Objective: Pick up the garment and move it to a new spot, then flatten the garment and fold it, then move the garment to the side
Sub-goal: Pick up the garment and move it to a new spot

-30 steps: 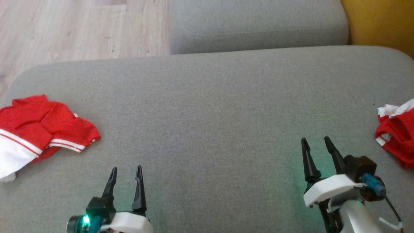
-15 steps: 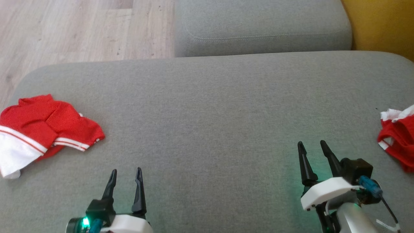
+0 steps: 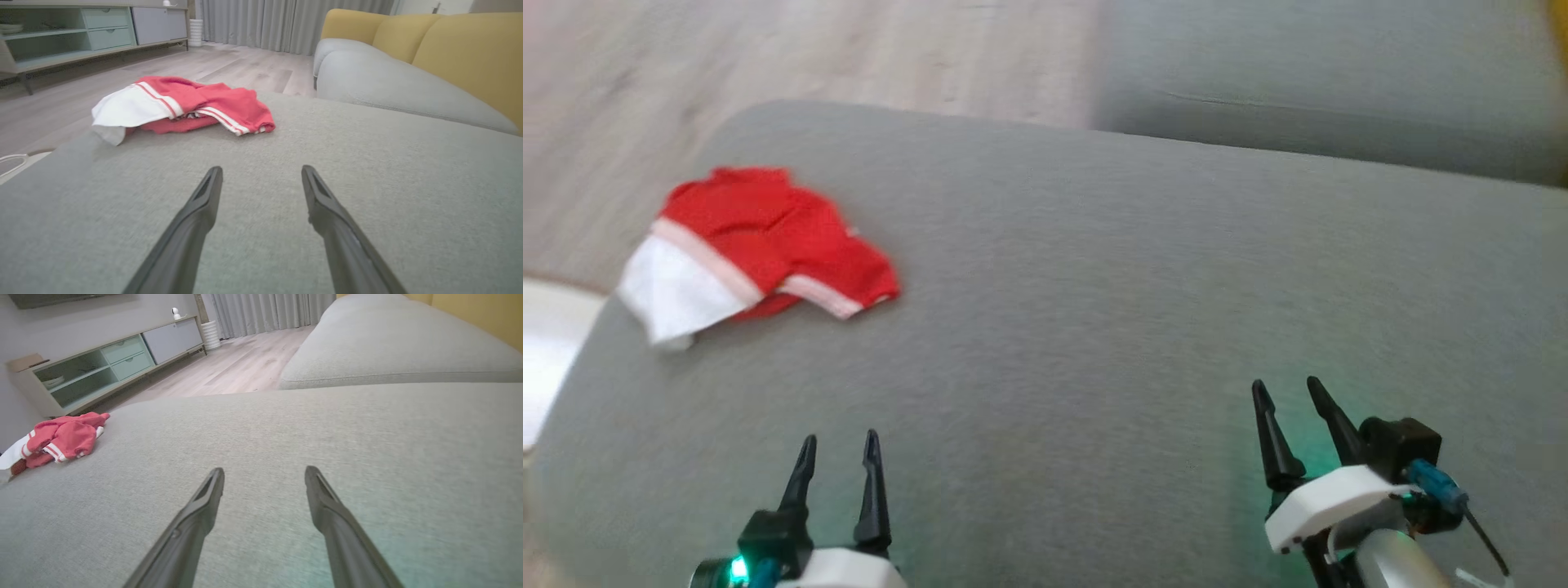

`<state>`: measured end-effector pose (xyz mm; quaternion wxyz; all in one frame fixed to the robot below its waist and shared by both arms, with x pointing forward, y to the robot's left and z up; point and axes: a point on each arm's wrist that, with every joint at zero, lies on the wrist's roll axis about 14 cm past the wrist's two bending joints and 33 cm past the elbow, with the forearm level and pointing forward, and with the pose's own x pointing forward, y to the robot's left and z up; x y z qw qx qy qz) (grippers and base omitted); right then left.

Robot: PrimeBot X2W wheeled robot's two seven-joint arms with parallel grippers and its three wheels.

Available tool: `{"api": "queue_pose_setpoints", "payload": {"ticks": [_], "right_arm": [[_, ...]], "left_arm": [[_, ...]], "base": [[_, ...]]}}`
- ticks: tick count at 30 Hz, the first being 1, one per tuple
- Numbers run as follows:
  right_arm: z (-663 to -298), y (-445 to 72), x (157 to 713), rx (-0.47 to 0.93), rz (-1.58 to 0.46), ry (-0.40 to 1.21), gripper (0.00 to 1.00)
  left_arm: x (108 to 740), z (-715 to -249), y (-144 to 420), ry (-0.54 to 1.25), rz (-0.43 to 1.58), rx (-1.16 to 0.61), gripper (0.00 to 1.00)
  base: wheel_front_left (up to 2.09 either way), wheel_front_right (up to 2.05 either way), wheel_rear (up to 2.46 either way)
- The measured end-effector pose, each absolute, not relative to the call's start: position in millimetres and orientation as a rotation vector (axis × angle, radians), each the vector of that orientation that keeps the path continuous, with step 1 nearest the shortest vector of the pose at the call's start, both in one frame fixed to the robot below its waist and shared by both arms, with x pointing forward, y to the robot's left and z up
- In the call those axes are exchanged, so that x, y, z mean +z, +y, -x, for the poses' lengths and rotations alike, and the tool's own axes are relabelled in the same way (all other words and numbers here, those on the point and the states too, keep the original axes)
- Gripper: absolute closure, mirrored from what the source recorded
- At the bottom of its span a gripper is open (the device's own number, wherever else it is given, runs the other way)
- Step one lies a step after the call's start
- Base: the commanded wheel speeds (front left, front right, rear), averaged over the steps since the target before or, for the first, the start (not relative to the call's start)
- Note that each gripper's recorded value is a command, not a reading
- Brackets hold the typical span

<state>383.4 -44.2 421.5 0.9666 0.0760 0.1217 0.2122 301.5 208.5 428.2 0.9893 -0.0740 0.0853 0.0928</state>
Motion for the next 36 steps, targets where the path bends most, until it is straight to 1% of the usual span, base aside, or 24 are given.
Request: {"api": "queue_pose_setpoints", "payload": {"ticks": [7,11,13,18,22,27,31,35,36], "right_arm": [[-377,23,414,0.631,-0.144,0.286,0.00],[-372,49,409,0.709,-0.142,0.309,0.00],[-370,56,406,0.734,-0.142,0.319,0.00],[-376,62,404,0.742,-0.151,0.322,0.00],[-384,59,399,0.730,-0.153,0.325,0.00],[-403,56,394,0.708,-0.160,0.314,0.00],[-419,52,390,0.702,-0.151,0.296,0.00],[-440,43,394,0.680,-0.156,0.254,0.00],[-440,43,394,0.680,-0.156,0.254,0.00]], "left_arm": [[414,-253,256,0.207,0.167,0.387,0.00],[411,-233,277,0.218,0.170,0.477,0.00],[410,-228,283,0.224,0.170,0.502,0.00],[412,-230,290,0.223,0.165,0.513,0.00],[436,-251,309,0.149,0.130,0.511,0.00],[477,-312,327,0.041,0.068,0.427,0.00],[492,-362,341,0.030,0.005,0.369,0.00],[484,-406,344,0.102,-0.030,0.317,0.00],[484,-406,344,0.102,-0.030,0.317,0.00]], "base": [[0.00,0.00,0.00],[0.00,0.00,0.00],[0.00,0.00,0.00],[0.00,0.00,0.00],[0.00,0.00,0.00],[0.00,0.00,0.00],[0.00,0.00,0.00],[0.00,0.00,0.00],[0.00,0.00,0.00]]}}
